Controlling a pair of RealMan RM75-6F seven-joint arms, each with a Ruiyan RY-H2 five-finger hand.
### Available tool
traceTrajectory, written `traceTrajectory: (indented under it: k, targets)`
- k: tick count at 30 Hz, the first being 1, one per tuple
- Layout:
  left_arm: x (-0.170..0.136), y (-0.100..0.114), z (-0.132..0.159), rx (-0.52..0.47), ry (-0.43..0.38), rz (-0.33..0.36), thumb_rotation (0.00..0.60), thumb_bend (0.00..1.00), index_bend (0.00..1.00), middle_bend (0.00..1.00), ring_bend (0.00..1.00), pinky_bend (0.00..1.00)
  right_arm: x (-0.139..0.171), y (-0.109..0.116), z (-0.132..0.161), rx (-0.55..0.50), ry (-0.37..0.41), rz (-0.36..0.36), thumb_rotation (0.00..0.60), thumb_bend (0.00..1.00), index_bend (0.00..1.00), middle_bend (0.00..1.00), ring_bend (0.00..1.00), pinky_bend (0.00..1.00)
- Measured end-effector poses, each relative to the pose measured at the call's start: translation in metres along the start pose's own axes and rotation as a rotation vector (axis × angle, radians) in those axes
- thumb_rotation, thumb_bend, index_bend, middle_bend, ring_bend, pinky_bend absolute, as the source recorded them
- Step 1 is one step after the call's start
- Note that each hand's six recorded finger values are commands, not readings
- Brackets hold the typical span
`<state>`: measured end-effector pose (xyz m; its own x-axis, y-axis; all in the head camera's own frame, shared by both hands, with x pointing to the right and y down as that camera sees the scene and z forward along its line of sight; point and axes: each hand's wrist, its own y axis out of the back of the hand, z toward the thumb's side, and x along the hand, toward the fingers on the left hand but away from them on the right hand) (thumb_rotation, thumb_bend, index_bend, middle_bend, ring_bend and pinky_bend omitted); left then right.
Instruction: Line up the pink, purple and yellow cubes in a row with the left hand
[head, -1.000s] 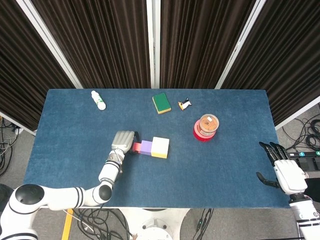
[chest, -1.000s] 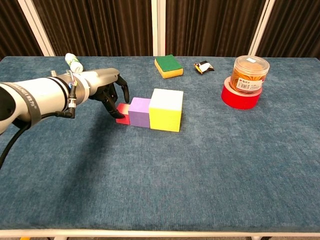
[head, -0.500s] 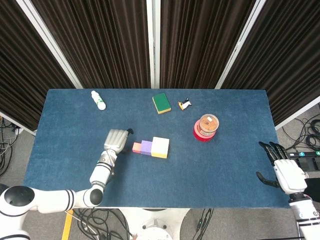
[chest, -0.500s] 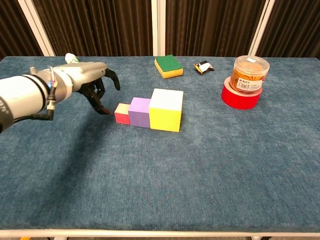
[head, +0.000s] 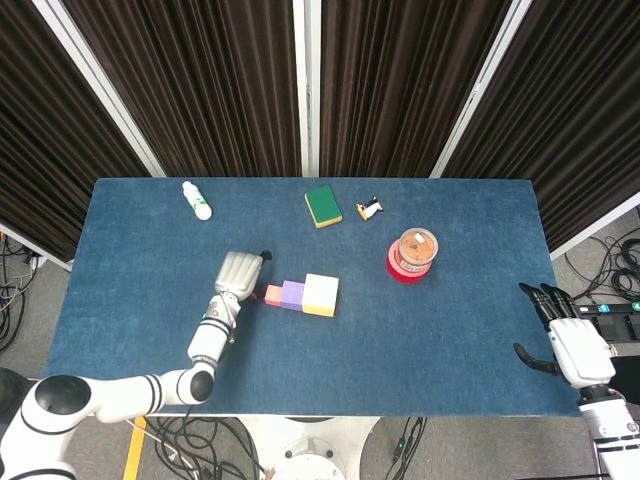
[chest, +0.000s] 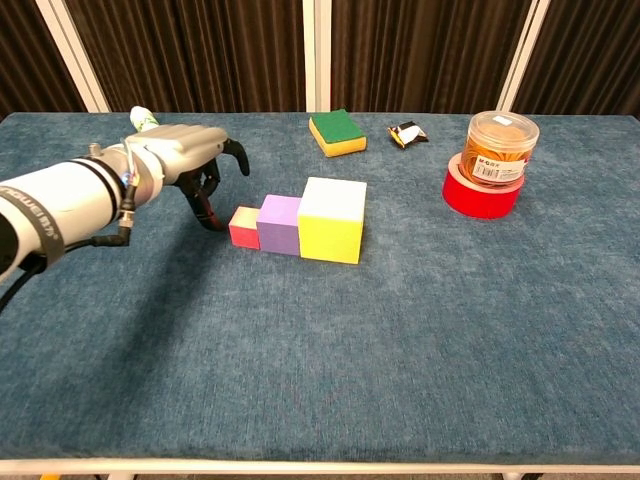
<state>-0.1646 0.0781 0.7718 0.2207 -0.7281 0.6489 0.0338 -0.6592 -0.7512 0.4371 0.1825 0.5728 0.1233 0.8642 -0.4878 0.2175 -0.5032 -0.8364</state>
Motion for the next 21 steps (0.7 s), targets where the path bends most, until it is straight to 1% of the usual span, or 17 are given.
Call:
traceTrajectory:
  k: [5,15,19,21]
  targets:
    - [0.003,0.001,0.006,0.011,-0.016,0.008,0.600,0.17,0.31,0.89,0.91,0.99,0.000,0.000,-0.001,0.001,-0.006,0.000,0.600,0.20,0.00,0.12,0.00,0.00]
    - [0.004,0.003,0.018,-0.006,-0.051,0.006,0.600,0.17,0.31,0.89,0.91,0.99,0.000,0.001,-0.003,0.002,-0.013,-0.001,0.600,0.20,0.00,0.12,0.00,0.00]
    - [0.005,0.002,0.017,-0.001,-0.048,0.003,0.600,0.17,0.30,0.88,0.91,0.99,0.001,0.001,-0.003,0.001,-0.015,-0.001,0.600,0.20,0.00,0.12,0.00,0.00]
    - [0.004,0.002,0.013,-0.004,-0.040,0.002,0.600,0.17,0.28,0.88,0.90,0.99,0.001,0.001,-0.004,0.000,-0.017,-0.001,0.600,0.20,0.00,0.12,0.00,0.00]
